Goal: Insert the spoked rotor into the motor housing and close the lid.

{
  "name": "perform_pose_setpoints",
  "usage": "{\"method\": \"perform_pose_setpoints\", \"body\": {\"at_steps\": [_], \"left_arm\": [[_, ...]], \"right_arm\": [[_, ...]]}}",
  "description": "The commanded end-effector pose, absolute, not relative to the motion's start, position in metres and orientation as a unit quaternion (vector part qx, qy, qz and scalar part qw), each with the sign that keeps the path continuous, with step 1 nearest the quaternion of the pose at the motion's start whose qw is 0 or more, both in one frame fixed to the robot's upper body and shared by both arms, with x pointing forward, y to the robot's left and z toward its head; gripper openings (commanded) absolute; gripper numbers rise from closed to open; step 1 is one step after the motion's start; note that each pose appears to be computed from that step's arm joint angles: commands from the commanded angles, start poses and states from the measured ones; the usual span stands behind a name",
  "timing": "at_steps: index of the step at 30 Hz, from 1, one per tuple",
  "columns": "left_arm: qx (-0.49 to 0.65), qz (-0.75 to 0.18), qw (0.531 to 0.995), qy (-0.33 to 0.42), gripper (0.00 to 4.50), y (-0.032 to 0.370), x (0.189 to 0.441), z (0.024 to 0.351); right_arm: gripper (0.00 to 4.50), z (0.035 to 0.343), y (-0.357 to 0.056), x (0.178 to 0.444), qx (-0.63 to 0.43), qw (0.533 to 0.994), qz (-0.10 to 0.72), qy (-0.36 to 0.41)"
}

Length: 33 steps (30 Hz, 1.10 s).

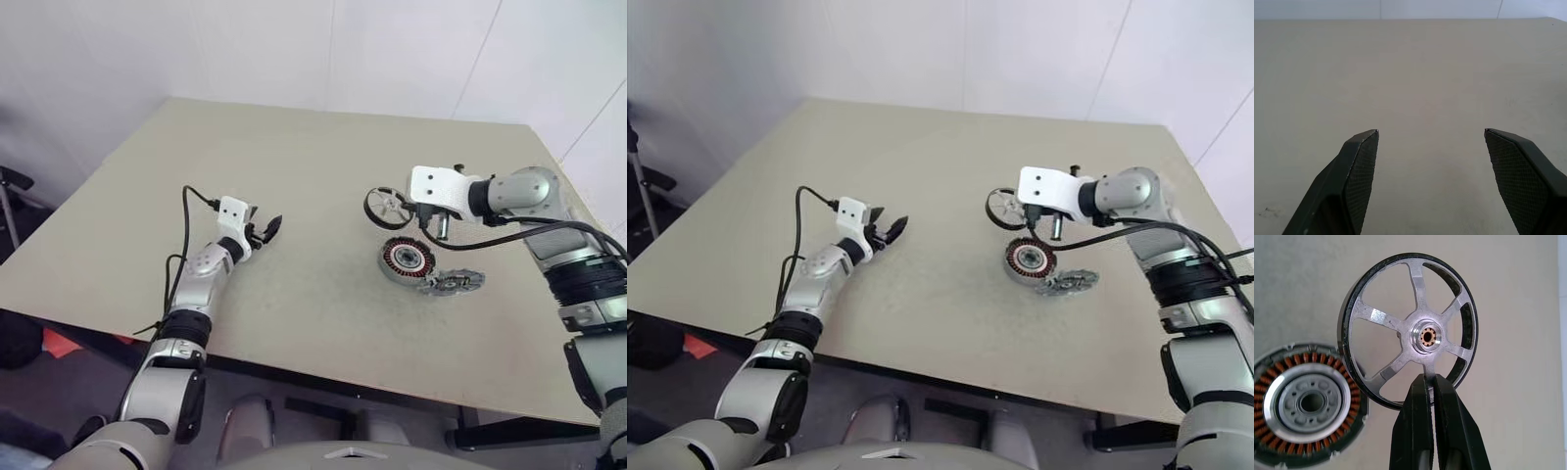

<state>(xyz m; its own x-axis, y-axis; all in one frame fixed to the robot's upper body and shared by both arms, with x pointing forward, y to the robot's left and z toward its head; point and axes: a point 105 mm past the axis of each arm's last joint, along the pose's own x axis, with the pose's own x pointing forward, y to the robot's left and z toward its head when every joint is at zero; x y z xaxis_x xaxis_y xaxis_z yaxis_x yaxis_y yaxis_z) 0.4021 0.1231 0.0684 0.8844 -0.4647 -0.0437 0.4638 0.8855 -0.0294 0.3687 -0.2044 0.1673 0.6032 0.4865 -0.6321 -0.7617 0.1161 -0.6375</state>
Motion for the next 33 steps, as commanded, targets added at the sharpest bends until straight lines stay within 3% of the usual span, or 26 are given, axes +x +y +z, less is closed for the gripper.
{"method": "perform_pose_setpoints", "body": {"at_steps": [1, 17, 33], "left_arm": [[0.001, -0.247, 0.969, -0.002, 3.69, 0.119, 0.407, 0.084], [0.002, -0.251, 0.968, -0.001, 3.69, 0.117, 0.406, 0.082], [0.004, -0.252, 0.968, 0.0, 3.69, 0.117, 0.407, 0.082]], "right_arm": [[0.05, 0.18, -0.213, 0.361, -0.523, 0.73, 0.42, 0.132], [0.05, 0.151, -0.226, 0.346, -0.526, 0.709, 0.431, 0.19], [0.05, 0.143, -0.236, 0.338, -0.528, 0.702, 0.43, 0.208]]}}
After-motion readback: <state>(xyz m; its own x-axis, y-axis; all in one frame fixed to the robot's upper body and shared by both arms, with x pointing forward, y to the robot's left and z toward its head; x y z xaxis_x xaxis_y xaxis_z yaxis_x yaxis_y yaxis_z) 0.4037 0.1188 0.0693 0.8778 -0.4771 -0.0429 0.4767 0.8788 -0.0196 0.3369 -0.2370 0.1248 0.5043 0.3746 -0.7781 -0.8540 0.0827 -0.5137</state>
